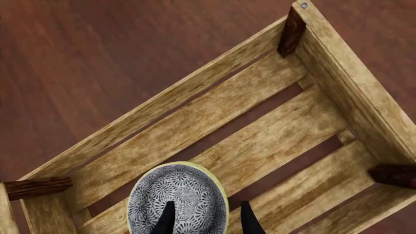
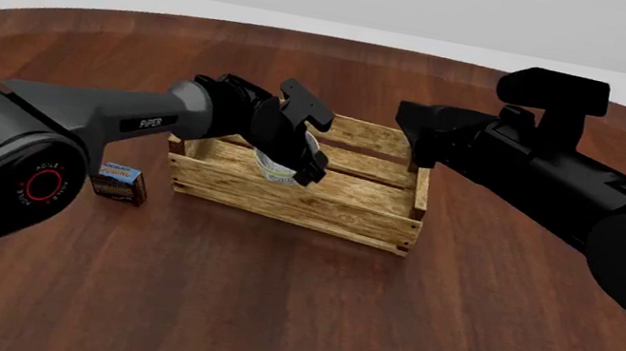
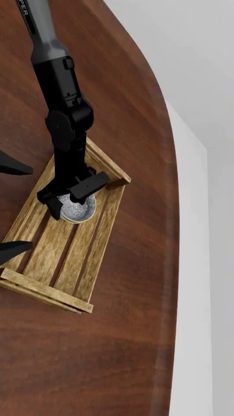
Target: Stack the right bowl on the left bowl and place them in the tray.
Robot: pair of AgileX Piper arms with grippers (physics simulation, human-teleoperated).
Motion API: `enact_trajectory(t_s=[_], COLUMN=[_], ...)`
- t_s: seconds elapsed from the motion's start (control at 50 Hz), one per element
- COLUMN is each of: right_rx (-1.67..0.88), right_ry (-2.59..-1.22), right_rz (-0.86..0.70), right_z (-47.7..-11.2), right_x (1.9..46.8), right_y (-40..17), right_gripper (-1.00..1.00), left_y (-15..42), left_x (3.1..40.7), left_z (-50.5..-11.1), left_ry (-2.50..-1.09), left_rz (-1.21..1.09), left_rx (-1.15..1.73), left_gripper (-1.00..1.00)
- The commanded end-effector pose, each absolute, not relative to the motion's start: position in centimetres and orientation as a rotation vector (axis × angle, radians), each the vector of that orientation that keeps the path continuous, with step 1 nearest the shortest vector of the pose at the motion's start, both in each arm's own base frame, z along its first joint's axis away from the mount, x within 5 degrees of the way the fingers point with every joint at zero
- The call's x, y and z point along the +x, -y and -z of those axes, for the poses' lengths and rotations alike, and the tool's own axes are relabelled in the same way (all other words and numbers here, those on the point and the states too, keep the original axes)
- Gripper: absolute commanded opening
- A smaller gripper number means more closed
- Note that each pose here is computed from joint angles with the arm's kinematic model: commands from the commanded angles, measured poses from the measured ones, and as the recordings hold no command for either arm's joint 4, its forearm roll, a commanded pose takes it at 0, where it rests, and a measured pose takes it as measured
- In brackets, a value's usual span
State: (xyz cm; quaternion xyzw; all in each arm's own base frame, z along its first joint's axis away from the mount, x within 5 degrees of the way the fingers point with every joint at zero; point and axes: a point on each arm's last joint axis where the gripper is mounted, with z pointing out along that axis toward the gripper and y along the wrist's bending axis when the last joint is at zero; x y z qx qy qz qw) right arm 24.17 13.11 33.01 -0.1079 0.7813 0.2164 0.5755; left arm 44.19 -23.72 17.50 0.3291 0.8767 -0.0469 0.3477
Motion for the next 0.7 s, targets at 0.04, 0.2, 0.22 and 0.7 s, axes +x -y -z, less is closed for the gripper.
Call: enact_trajectory(t_s=[0.04, 0.2, 0.22, 0.7], right_rx=[-0.253, -0.254, -0.254, -0.259], right_ry=[-1.831, -1.831, -1.831, -1.828], right_rz=[-0.506, -0.506, -0.505, -0.501], right_z=[-32.9, -32.9, -32.9, -33.1], right_x=[24.3, 24.2, 24.3, 24.2], right_y=[-13.1, -13.1, -13.2, -13.1], right_gripper=[1.00, 1.00, 1.00, 1.00], left_y=[23.7, 23.7, 23.8, 17.7], left_x=[44.0, 42.4, 42.0, 34.6], left_z=[-18.0, -20.8, -21.7, -30.4], left_ry=[-2.264, -2.220, -2.210, -1.977], left_rz=[0.125, 0.147, 0.154, 0.214], left_rx=[0.848, 0.831, 0.825, 0.610], left_gripper=[1.00, 1.00, 1.00, 1.00])
